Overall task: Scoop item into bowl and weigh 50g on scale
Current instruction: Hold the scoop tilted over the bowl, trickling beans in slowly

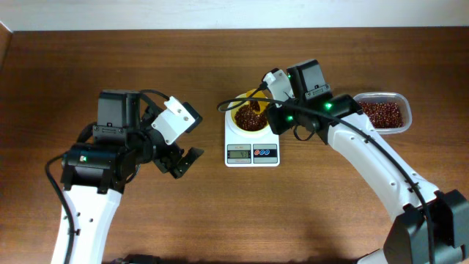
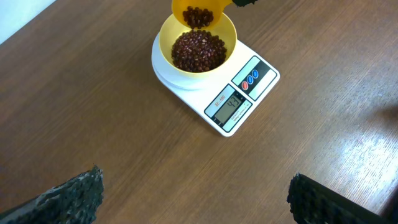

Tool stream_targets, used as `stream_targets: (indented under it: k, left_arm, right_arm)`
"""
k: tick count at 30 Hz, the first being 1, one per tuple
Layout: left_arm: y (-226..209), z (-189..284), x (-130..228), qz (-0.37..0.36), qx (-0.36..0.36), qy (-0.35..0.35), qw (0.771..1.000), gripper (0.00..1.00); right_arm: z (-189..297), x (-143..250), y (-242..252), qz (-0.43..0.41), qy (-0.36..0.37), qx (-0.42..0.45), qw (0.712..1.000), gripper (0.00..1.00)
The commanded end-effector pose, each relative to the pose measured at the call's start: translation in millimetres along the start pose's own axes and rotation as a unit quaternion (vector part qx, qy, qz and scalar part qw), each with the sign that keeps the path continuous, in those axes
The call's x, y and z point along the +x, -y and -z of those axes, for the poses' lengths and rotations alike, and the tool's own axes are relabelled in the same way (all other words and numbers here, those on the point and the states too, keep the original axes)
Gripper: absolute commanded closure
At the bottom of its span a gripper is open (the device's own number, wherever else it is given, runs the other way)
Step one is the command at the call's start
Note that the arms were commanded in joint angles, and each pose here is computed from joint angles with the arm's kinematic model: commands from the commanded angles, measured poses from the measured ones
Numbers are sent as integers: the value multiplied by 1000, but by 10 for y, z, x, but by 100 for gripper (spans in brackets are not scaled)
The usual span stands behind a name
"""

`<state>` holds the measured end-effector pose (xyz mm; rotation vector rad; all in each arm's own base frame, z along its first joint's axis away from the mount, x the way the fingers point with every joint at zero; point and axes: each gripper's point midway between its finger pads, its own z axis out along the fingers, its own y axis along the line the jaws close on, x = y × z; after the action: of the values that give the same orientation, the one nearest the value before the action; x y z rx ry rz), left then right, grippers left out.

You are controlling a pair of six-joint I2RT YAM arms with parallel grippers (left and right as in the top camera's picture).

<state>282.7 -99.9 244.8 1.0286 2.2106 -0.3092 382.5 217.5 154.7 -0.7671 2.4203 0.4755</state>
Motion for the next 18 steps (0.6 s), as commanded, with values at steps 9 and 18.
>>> stream_targets:
  k: [9,18]
  left_arm:
    - [-26,42,-50,-10,-6,6,1000,1]
    - [-26,43,-51,-11,-6,7,1000,1]
  right_arm:
    - [12,-63,8,18,-4,32,999,96]
    - [3,-94,-26,20,2,22,1000,96]
